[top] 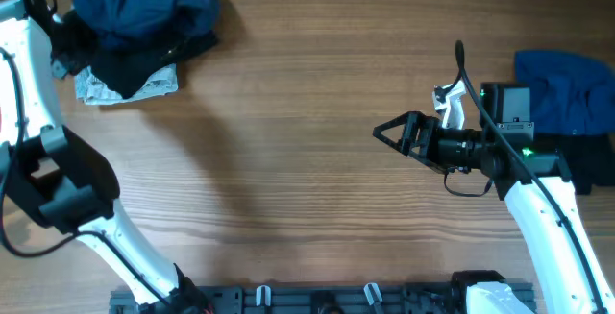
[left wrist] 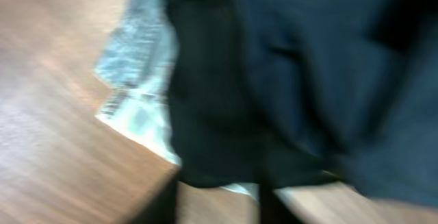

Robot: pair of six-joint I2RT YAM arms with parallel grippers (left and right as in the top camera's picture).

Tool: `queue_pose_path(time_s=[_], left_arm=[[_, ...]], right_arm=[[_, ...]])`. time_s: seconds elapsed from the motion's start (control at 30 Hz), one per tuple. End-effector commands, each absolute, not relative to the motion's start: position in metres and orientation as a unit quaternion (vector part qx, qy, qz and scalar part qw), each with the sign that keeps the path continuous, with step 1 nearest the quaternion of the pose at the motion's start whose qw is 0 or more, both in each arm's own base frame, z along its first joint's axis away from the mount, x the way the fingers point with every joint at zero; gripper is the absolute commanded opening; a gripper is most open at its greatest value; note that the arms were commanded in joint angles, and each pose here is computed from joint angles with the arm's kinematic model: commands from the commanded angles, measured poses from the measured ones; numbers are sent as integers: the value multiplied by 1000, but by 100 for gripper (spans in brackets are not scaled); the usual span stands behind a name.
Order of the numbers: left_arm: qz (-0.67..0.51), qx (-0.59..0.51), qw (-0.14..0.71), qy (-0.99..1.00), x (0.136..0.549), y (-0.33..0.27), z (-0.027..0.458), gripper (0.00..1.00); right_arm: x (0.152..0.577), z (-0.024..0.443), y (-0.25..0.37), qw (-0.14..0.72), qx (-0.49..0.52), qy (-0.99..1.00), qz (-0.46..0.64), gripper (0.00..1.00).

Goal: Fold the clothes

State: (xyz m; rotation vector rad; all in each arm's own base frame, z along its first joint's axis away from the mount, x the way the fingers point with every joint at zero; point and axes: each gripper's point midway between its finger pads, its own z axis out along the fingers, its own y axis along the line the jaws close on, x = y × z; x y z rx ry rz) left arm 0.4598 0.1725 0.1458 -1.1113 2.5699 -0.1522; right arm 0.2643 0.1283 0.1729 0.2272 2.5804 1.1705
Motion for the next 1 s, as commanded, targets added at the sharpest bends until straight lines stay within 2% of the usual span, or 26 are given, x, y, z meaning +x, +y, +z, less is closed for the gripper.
queue_pose_path(time_s=[0.0,0.13,0.37,0.5,0.7,0.83,0.97], left_arm=[[-214,-352,196,890,474,117,194,100],[-249,-392,164,870,476,99,183,100],[-292,-441,181,829,525,46,169,99],[-255,-479,178,821,528,64,146,96],[-196,-520,198,807,520,106,139,93],[-196,-520,218,802,528,111,143,91],[-204,-529,221,794,532,110,144,84]], right_arm=[[263,177,132,153,63,894,416,99],[266,179,132,158,64,892,418,99],[261,188,142,138,66,877,456,99],[260,189,142,136,65,876,458,99],[260,189,142,139,63,876,457,100],[260,189,142,139,63,876,458,100],[260,189,142,138,65,876,458,99]])
